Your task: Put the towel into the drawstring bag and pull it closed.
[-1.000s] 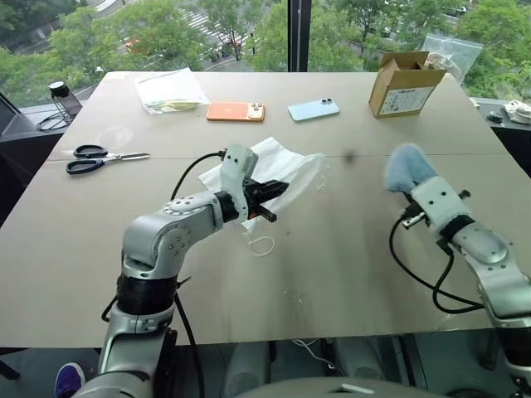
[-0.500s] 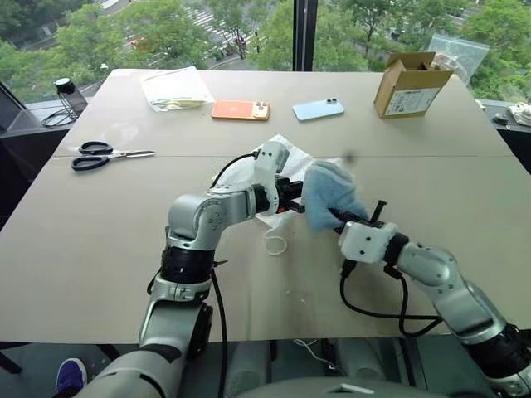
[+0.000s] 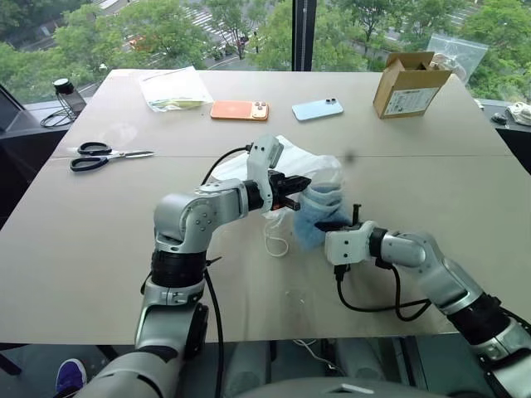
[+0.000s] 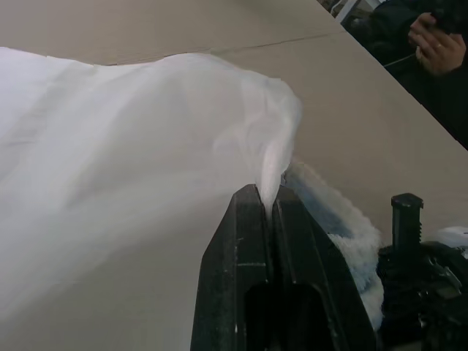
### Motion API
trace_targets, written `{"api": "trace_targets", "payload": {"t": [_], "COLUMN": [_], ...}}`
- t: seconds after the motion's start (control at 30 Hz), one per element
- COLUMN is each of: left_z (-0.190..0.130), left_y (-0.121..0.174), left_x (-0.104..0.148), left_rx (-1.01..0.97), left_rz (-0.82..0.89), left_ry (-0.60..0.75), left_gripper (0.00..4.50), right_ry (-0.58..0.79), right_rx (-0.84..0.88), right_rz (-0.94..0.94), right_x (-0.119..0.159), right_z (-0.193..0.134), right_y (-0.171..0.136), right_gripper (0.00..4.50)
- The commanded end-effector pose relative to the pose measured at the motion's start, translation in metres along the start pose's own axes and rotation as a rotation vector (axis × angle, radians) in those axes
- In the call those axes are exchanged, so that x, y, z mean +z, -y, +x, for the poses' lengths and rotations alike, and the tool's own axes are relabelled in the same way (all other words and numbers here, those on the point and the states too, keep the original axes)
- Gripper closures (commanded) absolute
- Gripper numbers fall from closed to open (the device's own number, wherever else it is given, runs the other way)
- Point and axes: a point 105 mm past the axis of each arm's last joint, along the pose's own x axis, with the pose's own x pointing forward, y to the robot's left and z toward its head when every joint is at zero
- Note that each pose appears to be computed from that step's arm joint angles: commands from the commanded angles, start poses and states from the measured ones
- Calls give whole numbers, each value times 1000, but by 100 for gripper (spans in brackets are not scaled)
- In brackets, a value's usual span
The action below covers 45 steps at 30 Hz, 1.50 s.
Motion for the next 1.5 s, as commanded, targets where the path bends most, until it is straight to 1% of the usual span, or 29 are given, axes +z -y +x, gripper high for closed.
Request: {"api": "trace_targets", "payload": {"t": [0.03, 0.17, 0.3, 0.47, 0.57, 0.73, 0.77, 0.87, 0.93, 1.03, 1.2, 1.33, 1.4, 1.5], "left_z": [-8, -14, -15, -8, -6, -6, -7, -14, -18, -23, -26, -23, -20, -14], "left_y": [7, 5, 3, 11, 14, 15, 16, 19, 15, 7, 3, 14, 20, 26], "left_x": [-5, -12, -8, -2, -5, -7, -8, -13, -15, -15, -10, 2, 9, 18], "left_rx": [-22, -23, -21, -61, -83, -94, -101, -127, -113, -76, -61, -141, -166, -187], "left_rz": [121, 161, 162, 175, 183, 195, 204, 212, 205, 166, 95, 2, -13, -60], "left_ry": [-16, -19, -6, 13, 2, 0, -2, -5, -8, 3, 25, 69, 85, 111], "left_gripper": [450, 450, 450, 450, 450, 450, 450, 450, 450, 450, 450, 450, 450, 450], "right_ry": [36, 5, -12, 47, 81, 88, 89, 145, 159, 160, 173, 222, 225, 193], "right_rx": [-94, -111, -24, 111, 100, 86, 83, -27, -99, -187, -240, -254, -234, -162], "right_rz": [54, 62, -29, -99, -139, -138, -105, 216, 367, 520, 638, 739, 707, 542], "right_x": [7, 1, 2, 20, 32, 34, 32, 33, 27, 18, 17, 30, 39, 50], "right_z": [-5, -15, -17, -1, 12, 18, 17, 13, 7, -4, -11, -5, 4, 20], "right_y": [22, 28, 20, 5, 16, 22, 22, 36, 46, 55, 56, 56, 53, 39], "right_gripper": [447, 447, 447, 447, 447, 447, 447, 447, 447, 447, 447, 447, 447, 447]}}
